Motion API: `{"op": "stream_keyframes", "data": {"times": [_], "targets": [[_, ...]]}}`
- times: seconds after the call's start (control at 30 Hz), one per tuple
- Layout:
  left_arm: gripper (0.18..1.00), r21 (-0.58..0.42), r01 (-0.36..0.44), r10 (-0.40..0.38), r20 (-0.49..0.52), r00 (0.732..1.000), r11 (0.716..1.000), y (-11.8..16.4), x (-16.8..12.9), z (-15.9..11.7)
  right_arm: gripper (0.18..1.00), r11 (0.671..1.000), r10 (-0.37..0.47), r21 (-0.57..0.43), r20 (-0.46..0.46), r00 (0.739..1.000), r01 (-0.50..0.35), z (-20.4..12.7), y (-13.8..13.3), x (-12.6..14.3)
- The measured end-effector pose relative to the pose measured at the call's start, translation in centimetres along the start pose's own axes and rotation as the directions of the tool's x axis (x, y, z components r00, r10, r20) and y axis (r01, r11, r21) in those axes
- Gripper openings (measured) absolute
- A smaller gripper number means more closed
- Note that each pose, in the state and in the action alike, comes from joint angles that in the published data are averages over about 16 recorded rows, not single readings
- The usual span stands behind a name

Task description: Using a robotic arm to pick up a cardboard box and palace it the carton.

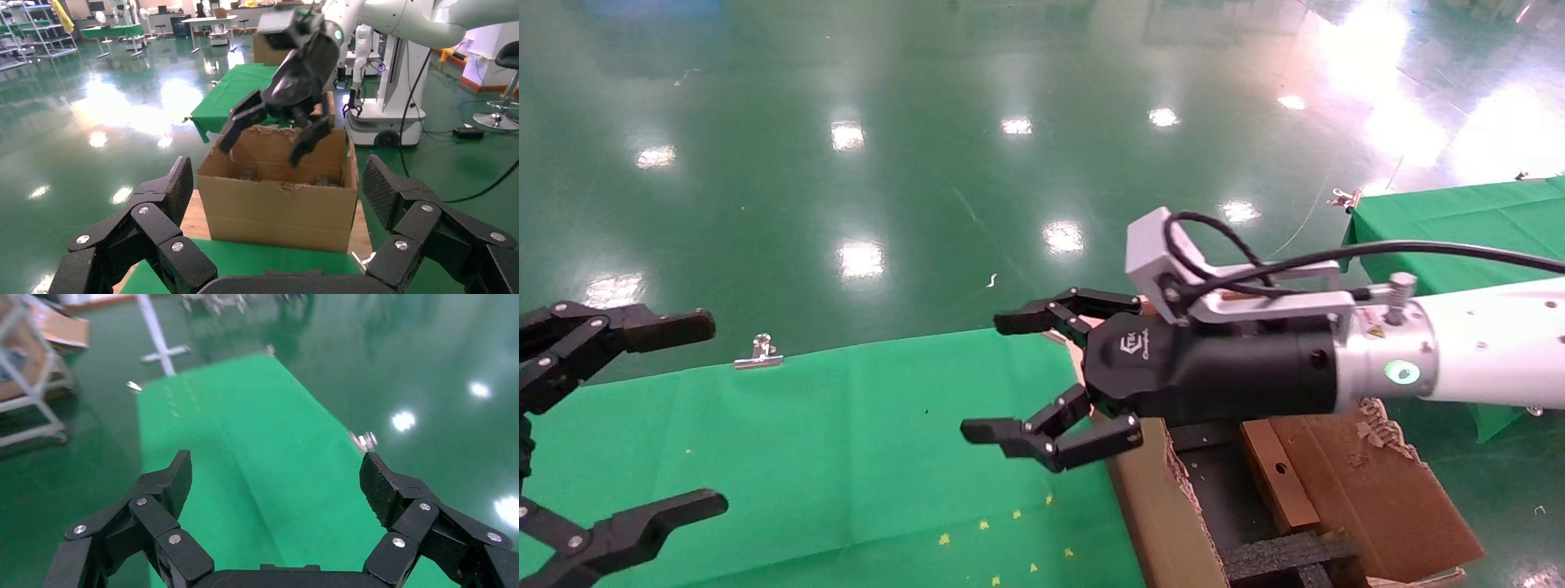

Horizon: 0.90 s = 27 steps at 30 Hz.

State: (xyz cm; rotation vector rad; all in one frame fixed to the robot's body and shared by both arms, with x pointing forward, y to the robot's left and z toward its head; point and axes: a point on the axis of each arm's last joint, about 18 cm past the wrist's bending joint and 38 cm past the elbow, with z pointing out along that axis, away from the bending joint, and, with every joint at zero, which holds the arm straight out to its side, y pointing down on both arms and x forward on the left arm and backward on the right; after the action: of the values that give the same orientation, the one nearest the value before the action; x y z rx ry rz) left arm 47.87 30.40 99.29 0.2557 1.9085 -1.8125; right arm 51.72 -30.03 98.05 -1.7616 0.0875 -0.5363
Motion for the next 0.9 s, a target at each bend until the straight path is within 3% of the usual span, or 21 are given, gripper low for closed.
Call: {"op": "stream_keyframes", "data": {"times": [0.43,0.9], "targets": [[1.001,0.0,0.0,0.0,0.0,1.0,1.0,0.0,0.0,0.0,1.001,0.956,-0.209,0.234,0.108,0.972,0.179,-2.1,-2.0,-3.4],[1.001,0.0,0.0,0.0,0.001,1.0,1.0,0.0,0.0,0.0,1.001,0.95,-0.221,0.249,0.111,0.969,0.188,-2.2,-2.1,-3.6]]}}
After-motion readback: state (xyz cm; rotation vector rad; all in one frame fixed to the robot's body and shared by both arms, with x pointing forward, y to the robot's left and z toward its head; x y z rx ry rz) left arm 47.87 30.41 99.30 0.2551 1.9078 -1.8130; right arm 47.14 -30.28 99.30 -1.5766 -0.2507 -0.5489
